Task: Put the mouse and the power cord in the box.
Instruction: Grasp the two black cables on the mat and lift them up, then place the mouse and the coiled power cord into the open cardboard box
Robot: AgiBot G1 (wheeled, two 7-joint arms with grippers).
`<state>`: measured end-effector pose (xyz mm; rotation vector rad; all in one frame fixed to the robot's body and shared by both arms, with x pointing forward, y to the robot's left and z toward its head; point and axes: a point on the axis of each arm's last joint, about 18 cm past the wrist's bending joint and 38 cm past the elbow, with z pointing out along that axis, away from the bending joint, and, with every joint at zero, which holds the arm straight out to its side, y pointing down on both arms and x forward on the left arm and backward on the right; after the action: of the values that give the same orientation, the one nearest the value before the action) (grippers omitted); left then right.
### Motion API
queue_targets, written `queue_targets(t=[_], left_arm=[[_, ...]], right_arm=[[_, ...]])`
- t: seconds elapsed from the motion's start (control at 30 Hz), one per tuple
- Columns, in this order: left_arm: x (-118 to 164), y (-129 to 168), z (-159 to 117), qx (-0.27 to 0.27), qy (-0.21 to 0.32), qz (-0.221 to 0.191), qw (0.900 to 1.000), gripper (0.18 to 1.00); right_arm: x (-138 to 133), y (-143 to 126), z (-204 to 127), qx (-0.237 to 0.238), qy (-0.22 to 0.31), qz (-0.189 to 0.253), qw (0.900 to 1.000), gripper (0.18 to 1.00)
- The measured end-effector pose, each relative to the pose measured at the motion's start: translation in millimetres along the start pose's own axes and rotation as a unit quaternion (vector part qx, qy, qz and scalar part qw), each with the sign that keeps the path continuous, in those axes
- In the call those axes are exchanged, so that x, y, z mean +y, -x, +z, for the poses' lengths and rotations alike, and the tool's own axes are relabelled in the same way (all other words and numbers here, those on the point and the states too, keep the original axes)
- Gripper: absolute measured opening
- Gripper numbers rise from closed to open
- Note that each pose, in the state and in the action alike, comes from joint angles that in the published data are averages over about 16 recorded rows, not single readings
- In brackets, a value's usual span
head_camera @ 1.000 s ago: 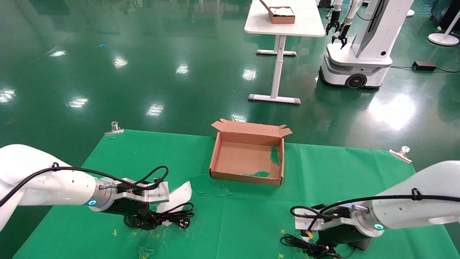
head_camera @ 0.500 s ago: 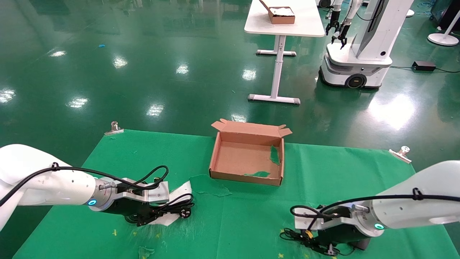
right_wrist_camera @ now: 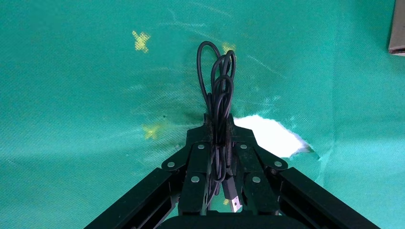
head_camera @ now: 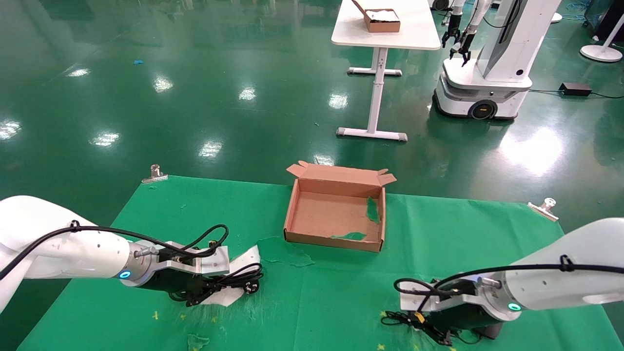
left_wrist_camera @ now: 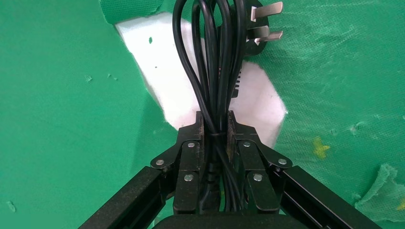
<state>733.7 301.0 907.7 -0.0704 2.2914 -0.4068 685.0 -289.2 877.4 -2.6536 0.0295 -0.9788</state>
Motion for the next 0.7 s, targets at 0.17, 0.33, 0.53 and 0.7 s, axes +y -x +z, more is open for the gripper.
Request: queue_targets(t=[0.17, 0.33, 0.53, 0.7], left_arm=[[0, 0, 0, 0.0, 0.0, 0.0, 1.0, 0.266], [-1, 3, -3, -0.003, -0.004, 0.0, 1.0, 0.266], [-15, 16, -15, -0.016, -0.026, 0.001, 0.9995, 0.266], [-48, 35, -27, -0.042, -0.063, 0.015, 0.997, 0.265]], right_arm=[[0, 0, 0, 0.0, 0.0, 0.0, 1.0, 0.233], [0, -3, -4, 0.005, -0.002, 0.0, 1.0, 0.224], [3, -13, -22, 0.024, -0.007, 0.004, 1.0, 0.222], [7, -28, -48, 0.056, -0.014, 0.012, 0.998, 0.222]])
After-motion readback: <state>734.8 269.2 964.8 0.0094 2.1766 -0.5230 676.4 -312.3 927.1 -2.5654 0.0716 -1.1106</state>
